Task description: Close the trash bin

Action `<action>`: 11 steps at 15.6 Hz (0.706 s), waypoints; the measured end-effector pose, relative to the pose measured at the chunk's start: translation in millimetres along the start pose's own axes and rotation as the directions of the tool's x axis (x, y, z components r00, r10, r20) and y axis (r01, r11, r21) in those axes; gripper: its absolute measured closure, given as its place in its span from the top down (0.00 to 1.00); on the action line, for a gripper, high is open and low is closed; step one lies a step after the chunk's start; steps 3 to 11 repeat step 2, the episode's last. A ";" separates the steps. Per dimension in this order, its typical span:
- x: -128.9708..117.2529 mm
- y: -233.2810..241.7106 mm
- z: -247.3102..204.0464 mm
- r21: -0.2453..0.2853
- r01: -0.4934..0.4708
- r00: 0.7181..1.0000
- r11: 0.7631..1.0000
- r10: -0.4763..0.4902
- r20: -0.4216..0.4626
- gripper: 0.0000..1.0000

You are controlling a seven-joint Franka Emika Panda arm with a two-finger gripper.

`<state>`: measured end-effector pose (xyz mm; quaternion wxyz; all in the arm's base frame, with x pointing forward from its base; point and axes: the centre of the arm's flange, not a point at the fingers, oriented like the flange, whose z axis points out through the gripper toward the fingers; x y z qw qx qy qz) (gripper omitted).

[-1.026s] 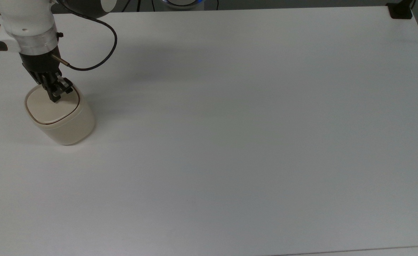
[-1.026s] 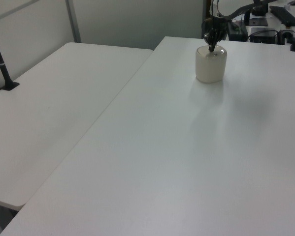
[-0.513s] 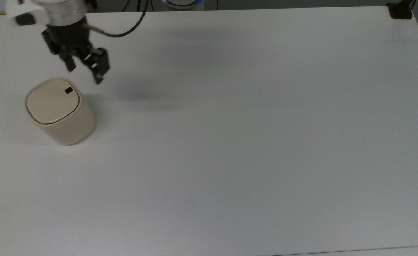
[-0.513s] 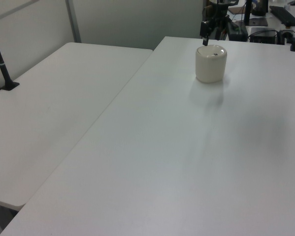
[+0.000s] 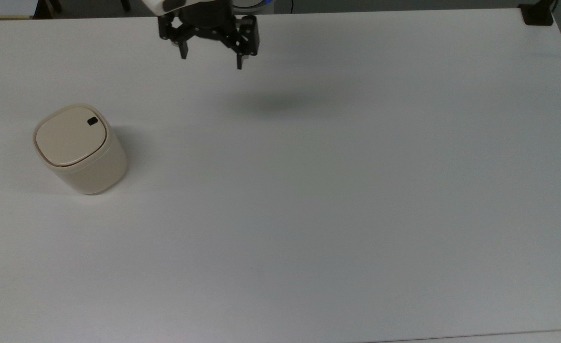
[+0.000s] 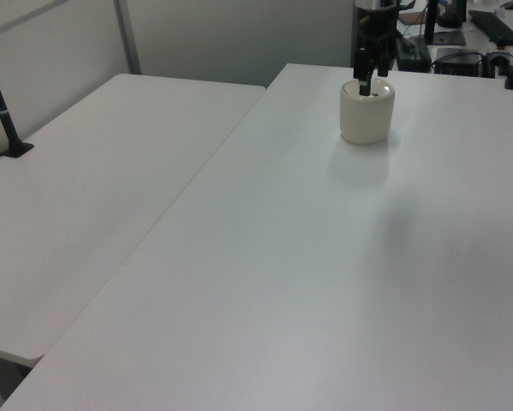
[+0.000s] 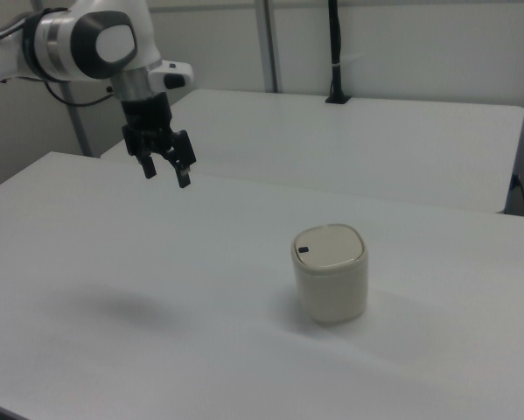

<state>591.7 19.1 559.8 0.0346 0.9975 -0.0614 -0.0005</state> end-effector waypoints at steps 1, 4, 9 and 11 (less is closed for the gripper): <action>-2.0 -3.9 -2.7 0.001 0.008 1.000 1.000 -0.008 -0.003 1.00; -2.8 -4.6 -3.9 0.001 0.013 1.000 1.000 -0.013 -0.005 1.00; -2.8 -4.6 -3.9 0.001 0.013 1.000 1.000 -0.013 -0.005 1.00; -2.8 -4.6 -3.9 0.001 0.013 1.000 1.000 -0.013 -0.005 1.00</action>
